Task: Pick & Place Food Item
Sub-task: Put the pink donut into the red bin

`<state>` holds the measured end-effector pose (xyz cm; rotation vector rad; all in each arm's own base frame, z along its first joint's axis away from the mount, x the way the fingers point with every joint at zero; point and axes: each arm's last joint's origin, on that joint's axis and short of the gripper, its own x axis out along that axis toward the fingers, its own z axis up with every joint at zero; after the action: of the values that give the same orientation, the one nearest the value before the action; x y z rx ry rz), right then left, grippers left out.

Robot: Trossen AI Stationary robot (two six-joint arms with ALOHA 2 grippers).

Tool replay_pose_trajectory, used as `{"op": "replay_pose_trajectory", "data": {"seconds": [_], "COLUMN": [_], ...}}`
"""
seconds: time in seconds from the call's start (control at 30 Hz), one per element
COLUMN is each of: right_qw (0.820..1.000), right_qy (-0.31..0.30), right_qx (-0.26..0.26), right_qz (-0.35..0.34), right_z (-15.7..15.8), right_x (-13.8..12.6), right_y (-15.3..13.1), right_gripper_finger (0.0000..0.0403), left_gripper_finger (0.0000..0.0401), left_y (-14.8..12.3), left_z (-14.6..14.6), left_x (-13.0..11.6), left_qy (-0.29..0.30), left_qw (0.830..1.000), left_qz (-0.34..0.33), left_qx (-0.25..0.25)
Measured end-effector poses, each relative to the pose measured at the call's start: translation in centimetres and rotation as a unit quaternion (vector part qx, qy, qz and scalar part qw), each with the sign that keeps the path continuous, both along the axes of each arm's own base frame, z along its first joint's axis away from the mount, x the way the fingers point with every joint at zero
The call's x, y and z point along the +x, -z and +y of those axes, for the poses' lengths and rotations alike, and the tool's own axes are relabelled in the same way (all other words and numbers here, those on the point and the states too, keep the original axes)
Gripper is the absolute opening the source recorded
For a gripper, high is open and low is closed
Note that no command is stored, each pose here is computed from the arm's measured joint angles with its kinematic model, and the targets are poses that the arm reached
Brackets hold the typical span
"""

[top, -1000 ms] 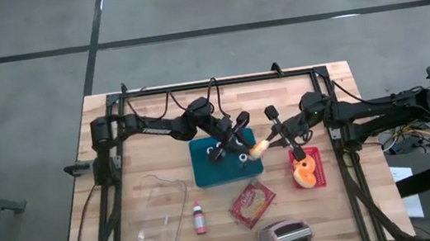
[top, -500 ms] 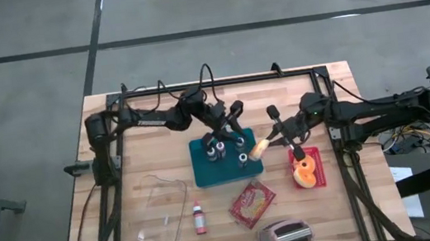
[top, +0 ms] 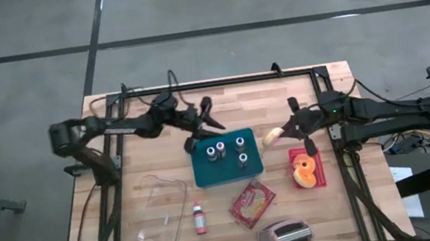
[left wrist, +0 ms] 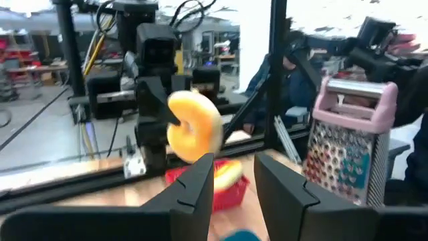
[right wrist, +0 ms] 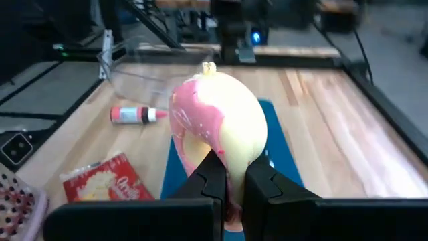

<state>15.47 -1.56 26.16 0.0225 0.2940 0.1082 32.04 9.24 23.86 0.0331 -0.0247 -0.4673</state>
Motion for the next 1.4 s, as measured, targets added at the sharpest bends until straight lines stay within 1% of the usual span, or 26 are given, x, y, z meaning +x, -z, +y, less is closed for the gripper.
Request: {"op": "replay_pose_trajectory", "data": {"seconds": [0.13,0.23,0.3,0.4,0.5,0.63,0.73,0.83,0.97,1.1,1.2,1.4], "right_qw": [0.998,0.993,0.990,0.984,0.978,0.970,0.962,0.953,0.928,0.899,0.878,0.856], "right_qy": [0.034,0.066,0.075,0.085,0.097,0.103,0.127,0.152,0.198,0.231,0.234,0.222], "right_qx": [0.031,0.051,0.064,0.083,0.094,0.113,0.116,0.140,0.169,0.190,0.211,0.228], "right_qz": [0.039,0.080,0.102,0.132,0.160,0.187,0.210,0.221,0.265,0.321,0.361,0.407], "right_z": [0.0,0.0,0.0,0.0,0.1,0.4,0.6,0.6,0.6,0.6,0.7,1.2], "right_x": [-1.1,-1.5,-1.6,-1.9,-2.2,-2.6,-3.1,-3.5,-4.0,-4.4,-4.3,-3.7], "right_y": [0.5,1.2,1.6,2.3,2.6,1.9,1.3,0.4,0.1,0.8,1.3,1.9], "right_gripper_finger": [0.0010,0.0011,0.0011,0.0011,0.0011,0.0011,0.0011,0.0011,0.0011,0.0011,0.0011,0.0011], "left_gripper_finger": [0.0113,0.0113,0.0112,0.0111,0.0111,0.0111,0.0111,0.0111,0.0111,0.0110,0.0110,0.0110], "left_y": [0.3,0.9,1.3,1.7,1.8,2.3,2.5,2.7,2.7,2.7,2.7,2.7], "left_z": [-1.1,-1.9,-2.5,-3.2,-3.9,-4.4,-4.5,-4.5,-4.5,-4.5,-4.5,-4.5], "left_x": [-3.5,-6.0,-7.5,-9.2,-10.2,-10.9,-11.0,-11.0,-11.0,-11.0,-11.0,-11.0], "left_qy": [-0.036,-0.051,-0.064,-0.096,-0.117,-0.129,-0.138,-0.140,-0.140,-0.140,-0.140,-0.141], "left_qw": [0.999,0.999,0.998,0.995,0.993,0.991,0.990,0.990,0.989,0.989,0.989,0.990], "left_qz": [0.012,0.014,0.015,0.017,0.016,0.018,0.019,0.023,0.023,0.024,0.024,0.021], "left_qx": [0.007,0.007,0.005,-0.011,-0.025,-0.027,-0.027,-0.027,-0.027,-0.029,-0.028,-0.020]}}
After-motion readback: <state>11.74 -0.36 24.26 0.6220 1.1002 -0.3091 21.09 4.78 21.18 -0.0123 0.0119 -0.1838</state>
